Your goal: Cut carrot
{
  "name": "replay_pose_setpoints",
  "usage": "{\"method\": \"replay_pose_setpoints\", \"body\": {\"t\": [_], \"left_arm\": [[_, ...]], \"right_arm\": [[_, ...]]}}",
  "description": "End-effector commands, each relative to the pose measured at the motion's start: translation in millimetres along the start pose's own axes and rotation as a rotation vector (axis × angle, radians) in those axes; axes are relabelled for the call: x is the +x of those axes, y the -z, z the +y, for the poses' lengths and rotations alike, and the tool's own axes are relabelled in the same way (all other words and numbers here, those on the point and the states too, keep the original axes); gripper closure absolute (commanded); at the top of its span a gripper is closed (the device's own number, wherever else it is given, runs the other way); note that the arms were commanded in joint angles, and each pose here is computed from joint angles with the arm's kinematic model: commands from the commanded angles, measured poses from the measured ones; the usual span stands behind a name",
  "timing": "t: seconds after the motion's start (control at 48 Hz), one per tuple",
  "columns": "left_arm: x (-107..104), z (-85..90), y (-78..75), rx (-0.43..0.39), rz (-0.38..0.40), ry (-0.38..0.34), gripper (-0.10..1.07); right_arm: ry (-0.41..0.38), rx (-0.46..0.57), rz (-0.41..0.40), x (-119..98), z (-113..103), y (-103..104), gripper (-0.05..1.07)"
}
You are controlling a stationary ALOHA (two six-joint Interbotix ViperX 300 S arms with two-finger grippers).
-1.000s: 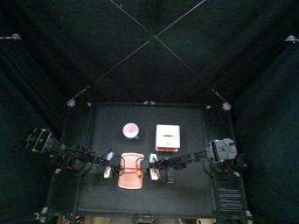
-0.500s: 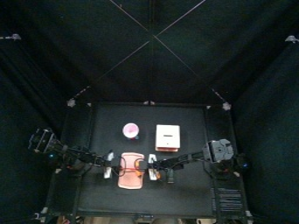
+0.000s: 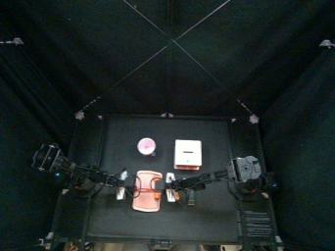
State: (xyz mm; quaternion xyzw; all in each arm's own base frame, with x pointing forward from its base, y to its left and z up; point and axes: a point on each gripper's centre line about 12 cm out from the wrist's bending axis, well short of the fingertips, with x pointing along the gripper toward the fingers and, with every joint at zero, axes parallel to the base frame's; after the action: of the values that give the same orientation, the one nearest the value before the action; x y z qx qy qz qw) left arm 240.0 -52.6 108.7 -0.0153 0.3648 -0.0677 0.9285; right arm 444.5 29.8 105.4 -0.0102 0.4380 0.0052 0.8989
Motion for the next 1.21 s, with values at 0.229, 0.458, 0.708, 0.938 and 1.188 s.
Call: {"method": "replay_pose_setpoints", "body": {"t": [0.229, 0.458, 0.708, 0.938, 1.188], "left_arm": [[-39, -7.6, -49.4, 0.072, -0.249, 0.04, 0.7], [-83, -2.7, -71.4, 0.089, -0.449, 0.032, 0.7], [-83, 2.1, -46.2, 0.057, -0.432, 0.025, 0.7], [-83, 3.4, -45.9, 0.055, -0.432, 0.02, 0.7], [-83, 4.0, -46.6, 0.055, -0.434, 0.017, 0.7]], "right_arm": [[0.018, -0.039, -0.161, -67, -7, -41, 0.84], [-0.004, -0.054, -0.286, -91, -6, -52, 0.84], [-0.042, -0.061, -0.384, -100, -2, -50, 0.84], [-0.046, -0.056, -0.402, -98, -6, -46, 0.83], [-0.063, -0.032, -0.435, -99, -4, -47, 0.68]]}}
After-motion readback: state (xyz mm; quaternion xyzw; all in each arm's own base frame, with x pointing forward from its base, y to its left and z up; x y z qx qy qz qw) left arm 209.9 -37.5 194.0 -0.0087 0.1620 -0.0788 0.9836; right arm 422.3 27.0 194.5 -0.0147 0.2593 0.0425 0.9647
